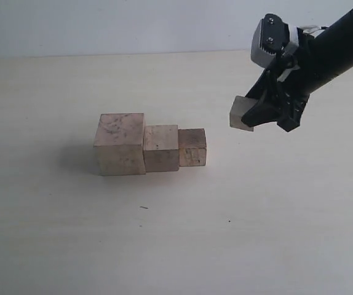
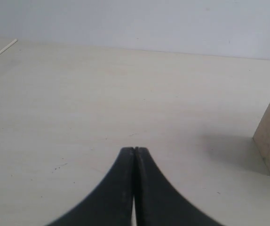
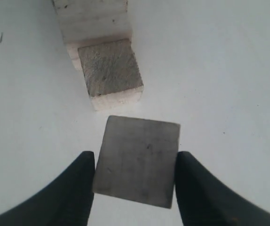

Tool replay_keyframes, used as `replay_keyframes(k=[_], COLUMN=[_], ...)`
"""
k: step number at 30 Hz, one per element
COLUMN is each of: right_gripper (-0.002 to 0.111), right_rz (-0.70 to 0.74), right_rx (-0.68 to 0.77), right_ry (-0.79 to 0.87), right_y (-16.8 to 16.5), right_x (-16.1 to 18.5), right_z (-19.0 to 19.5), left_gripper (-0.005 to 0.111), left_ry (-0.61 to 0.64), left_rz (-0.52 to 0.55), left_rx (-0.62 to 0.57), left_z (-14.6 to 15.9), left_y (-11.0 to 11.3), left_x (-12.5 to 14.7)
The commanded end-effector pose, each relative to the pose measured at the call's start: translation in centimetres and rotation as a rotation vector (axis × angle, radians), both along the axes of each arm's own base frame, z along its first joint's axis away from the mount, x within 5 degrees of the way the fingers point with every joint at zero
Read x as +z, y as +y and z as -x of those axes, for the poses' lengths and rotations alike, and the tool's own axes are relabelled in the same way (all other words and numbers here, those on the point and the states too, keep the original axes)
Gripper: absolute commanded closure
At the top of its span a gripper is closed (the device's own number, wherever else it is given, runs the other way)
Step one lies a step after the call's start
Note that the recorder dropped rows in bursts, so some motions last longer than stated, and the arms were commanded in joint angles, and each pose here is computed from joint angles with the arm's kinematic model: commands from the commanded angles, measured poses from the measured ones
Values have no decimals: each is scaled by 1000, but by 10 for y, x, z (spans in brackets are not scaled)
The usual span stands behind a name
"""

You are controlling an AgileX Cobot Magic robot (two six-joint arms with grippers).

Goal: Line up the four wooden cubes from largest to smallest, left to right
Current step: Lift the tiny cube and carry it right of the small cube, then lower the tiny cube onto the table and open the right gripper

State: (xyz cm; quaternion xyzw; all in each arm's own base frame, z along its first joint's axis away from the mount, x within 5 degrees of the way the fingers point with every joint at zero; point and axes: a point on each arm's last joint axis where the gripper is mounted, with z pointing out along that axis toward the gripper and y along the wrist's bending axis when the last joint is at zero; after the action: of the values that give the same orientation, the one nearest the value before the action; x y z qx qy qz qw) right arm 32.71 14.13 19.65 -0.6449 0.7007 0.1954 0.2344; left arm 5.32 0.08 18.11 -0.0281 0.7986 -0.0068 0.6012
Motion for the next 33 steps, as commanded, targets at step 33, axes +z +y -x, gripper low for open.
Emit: replay_keyframes(k=[33], right_gripper=[72], right_rz=[-124], right_rx=[102], right_ry=[95], right_y=[15], right_x=[-83], right_z=[-14], left_gripper=[107], left_ry=[-15], left_rz=[3], left_rx=[0], left_z=[0], left_y=[0], left_x=[0])
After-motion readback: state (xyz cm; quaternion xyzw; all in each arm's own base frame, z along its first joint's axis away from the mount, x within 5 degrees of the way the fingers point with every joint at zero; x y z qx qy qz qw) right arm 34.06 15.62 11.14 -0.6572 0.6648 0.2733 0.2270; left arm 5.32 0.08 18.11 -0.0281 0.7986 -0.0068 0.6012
